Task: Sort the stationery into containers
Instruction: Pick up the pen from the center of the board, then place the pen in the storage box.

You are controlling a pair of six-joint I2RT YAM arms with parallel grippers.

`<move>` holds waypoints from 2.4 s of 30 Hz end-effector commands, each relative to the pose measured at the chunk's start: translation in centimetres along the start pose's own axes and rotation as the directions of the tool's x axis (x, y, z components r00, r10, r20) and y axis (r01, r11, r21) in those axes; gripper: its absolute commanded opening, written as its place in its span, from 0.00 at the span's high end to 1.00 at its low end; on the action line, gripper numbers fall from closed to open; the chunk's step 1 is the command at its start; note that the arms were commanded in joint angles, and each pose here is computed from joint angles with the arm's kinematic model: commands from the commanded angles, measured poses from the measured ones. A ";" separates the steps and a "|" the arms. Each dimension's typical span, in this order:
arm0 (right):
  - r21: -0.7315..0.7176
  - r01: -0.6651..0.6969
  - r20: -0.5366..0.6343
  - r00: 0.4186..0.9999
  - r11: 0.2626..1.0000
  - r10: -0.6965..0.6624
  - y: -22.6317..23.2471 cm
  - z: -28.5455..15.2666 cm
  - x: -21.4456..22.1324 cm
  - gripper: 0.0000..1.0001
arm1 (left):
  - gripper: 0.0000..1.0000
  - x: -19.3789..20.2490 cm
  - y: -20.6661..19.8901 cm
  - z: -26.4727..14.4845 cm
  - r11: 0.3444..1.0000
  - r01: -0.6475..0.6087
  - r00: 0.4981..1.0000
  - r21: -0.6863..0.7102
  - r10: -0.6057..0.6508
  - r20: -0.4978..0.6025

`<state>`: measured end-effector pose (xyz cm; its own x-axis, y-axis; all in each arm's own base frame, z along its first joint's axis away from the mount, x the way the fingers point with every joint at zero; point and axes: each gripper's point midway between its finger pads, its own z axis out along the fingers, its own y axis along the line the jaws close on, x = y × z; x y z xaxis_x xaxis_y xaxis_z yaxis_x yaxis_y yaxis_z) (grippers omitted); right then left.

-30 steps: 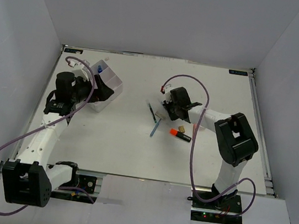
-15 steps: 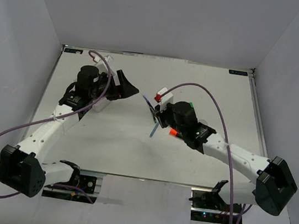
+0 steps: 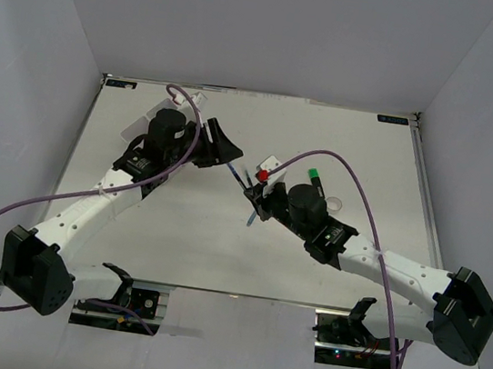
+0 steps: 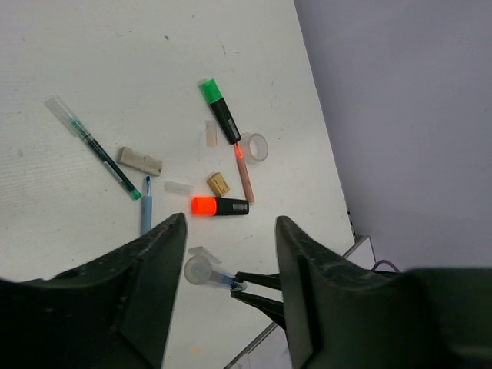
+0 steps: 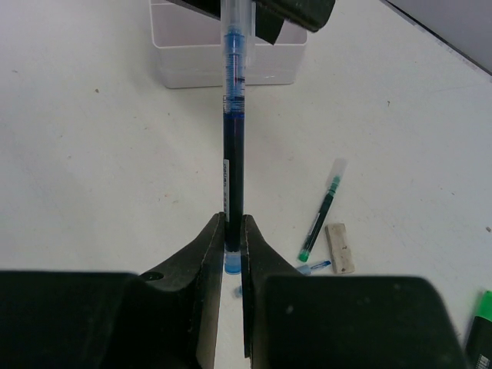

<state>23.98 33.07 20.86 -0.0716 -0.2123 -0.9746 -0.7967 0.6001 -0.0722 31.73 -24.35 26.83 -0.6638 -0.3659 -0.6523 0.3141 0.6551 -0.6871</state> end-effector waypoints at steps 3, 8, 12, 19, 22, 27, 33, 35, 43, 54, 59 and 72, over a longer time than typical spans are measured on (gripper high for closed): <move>0.029 -0.014 0.108 0.994 0.999 0.010 -0.4 -0.3 -2.9 0.92 | 0.51 -0.7 -1.1 0.3 1.000 -0.014 1.000 -0.005 0.014 0.016; 0.043 -0.017 0.113 0.993 0.999 0.012 -0.6 -0.3 -2.8 0.91 | 0.82 -1.0 -1.0 0.2 1.000 -0.022 0.999 -0.021 0.023 0.031; 0.054 -0.016 0.108 0.994 0.998 0.010 -0.8 -0.2 -2.6 0.84 | 0.96 -1.5 -0.8 0.1 0.998 -0.041 0.998 -0.038 0.042 0.047; 0.093 -0.024 0.082 0.996 0.995 0.017 -1.5 -0.6 -2.1 0.13 | 0.96 -4.0 1.2 -1.3 0.978 -0.095 0.981 -0.185 0.124 0.152; 0.112 -0.023 0.059 0.998 0.993 0.016 -1.8 -0.9 -1.5 0.06 | 0.96 -7.0 4.1 -3.0 0.928 -0.106 0.946 -0.356 0.204 0.251; 0.125 -0.018 -0.002 1.000 0.992 0.018 -2.0 -1.1 0.2 0.10 | 0.95 -13.0 10.0 -7.7 0.829 -0.033 0.876 -0.558 0.293 0.383; 0.123 -0.009 -0.054 0.998 0.992 0.016 -1.9 -1.3 1.8 0.10 | 0.93 -17.6 16.8 -13.0 0.723 0.114 0.795 -0.681 0.345 0.499; 0.113 -0.008 -0.063 0.998 0.994 0.015 -1.7 -1.3 2.3 0.10 | 0.93 -18.4 18.4 -13.7 0.711 0.157 0.771 -0.685 0.345 0.535; 0.101 0.001 -0.090 0.996 0.995 0.009 -1.5 -1.8 3.7 0.10 | 0.93 -19.8 22.7 -14.4 0.691 0.247 0.697 -0.679 0.360 0.620; 0.106 0.008 -0.130 0.991 0.994 0.006 -1.5 -1.3 5.2 0.10 | 0.72 -16.9 26.9 -12.2 0.663 0.279 0.733 -0.694 0.319 0.600; 0.107 0.004 -0.148 0.989 0.994 0.012 -1.5 -1.0 5.7 0.10 | 0.60 -15.4 28.4 -11.9 0.636 0.300 0.754 -0.711 0.298 0.585; 0.183 -0.036 -0.263 0.961 0.982 0.084 -3.1 1.6 6.2 0.07 | 0.11 -15.9 23.3 -13.9 0.686 0.225 0.795 -0.692 0.281 0.538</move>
<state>25.38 30.71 13.59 -0.2525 -0.3846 -0.8879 -0.7114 0.6957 -0.0991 41.21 6.89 21.29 -0.0877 -0.4773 -0.8744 -0.4772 0.7906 -0.3837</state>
